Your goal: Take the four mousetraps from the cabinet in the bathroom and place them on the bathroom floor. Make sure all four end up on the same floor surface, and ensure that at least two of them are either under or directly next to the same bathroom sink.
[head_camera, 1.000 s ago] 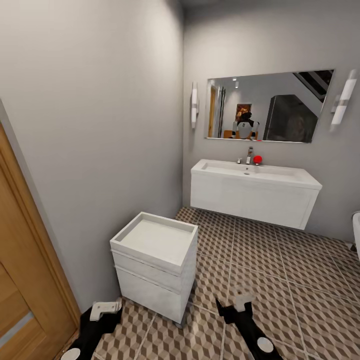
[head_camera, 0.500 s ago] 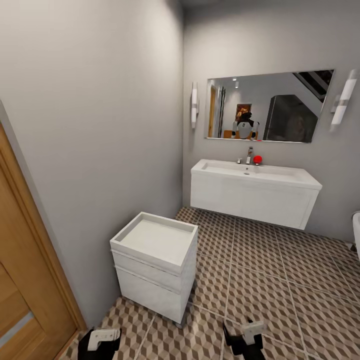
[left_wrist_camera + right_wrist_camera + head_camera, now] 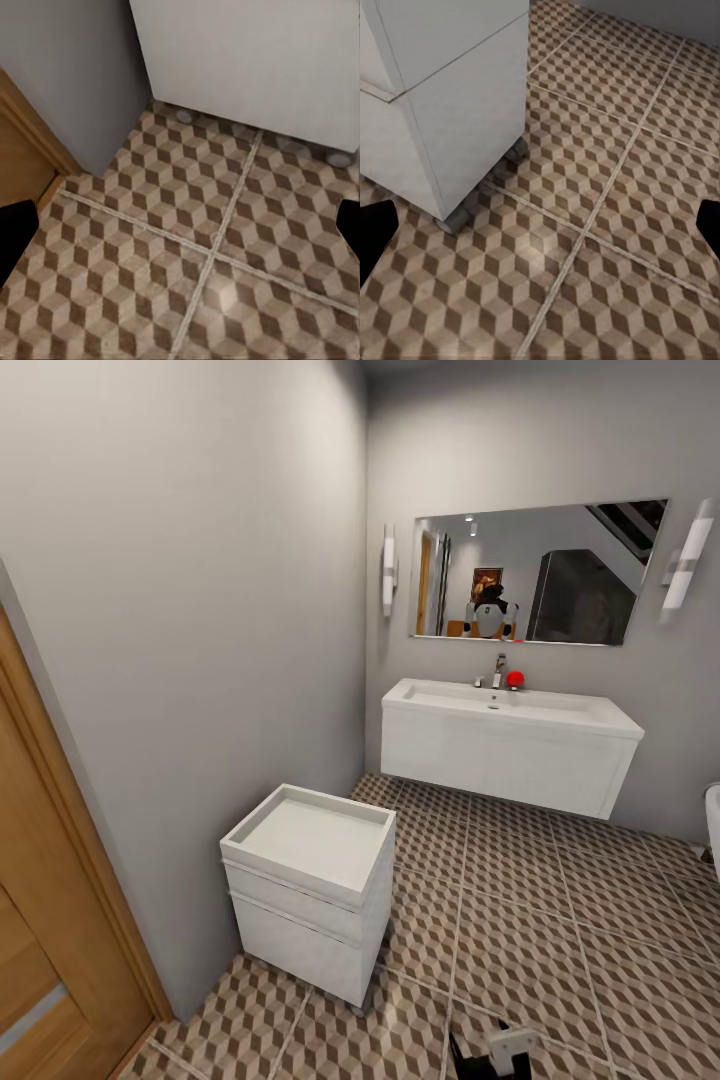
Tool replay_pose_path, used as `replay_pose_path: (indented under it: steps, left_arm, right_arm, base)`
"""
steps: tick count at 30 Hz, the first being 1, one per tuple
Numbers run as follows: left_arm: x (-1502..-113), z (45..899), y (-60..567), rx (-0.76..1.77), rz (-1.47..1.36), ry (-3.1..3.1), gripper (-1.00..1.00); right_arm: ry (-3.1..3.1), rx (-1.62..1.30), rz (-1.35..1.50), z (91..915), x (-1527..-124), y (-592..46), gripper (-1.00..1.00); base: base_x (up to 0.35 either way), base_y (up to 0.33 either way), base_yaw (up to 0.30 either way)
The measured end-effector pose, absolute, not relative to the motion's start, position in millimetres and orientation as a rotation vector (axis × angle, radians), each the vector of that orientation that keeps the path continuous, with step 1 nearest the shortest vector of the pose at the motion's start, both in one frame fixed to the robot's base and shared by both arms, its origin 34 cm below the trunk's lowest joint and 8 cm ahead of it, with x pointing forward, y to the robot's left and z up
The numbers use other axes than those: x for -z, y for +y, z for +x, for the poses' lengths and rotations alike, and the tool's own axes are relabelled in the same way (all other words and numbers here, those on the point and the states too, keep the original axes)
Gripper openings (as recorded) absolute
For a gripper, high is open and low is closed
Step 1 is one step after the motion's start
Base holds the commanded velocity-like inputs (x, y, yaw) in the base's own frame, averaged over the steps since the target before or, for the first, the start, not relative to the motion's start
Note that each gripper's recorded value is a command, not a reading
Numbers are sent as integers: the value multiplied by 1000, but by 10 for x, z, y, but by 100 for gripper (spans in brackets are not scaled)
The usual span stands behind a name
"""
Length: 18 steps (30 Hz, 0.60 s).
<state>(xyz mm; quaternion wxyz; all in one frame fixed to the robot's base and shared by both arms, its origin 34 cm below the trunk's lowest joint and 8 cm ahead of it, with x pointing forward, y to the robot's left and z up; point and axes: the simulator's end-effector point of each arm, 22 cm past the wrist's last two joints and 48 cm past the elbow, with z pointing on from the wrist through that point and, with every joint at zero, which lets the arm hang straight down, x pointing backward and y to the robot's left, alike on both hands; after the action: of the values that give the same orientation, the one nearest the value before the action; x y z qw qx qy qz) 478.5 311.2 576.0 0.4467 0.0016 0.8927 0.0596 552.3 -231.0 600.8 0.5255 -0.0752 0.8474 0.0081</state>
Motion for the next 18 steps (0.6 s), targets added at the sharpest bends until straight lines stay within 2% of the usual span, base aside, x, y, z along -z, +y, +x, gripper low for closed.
replay_pose_path:
  steps: [18]
  left_arm:
    - [-5485,4310,3251,-169,5,2226,100]
  right_arm:
    - [2049,-15,-149,5286,-5859,-2319,100]
  base:
    - [0,0,0]
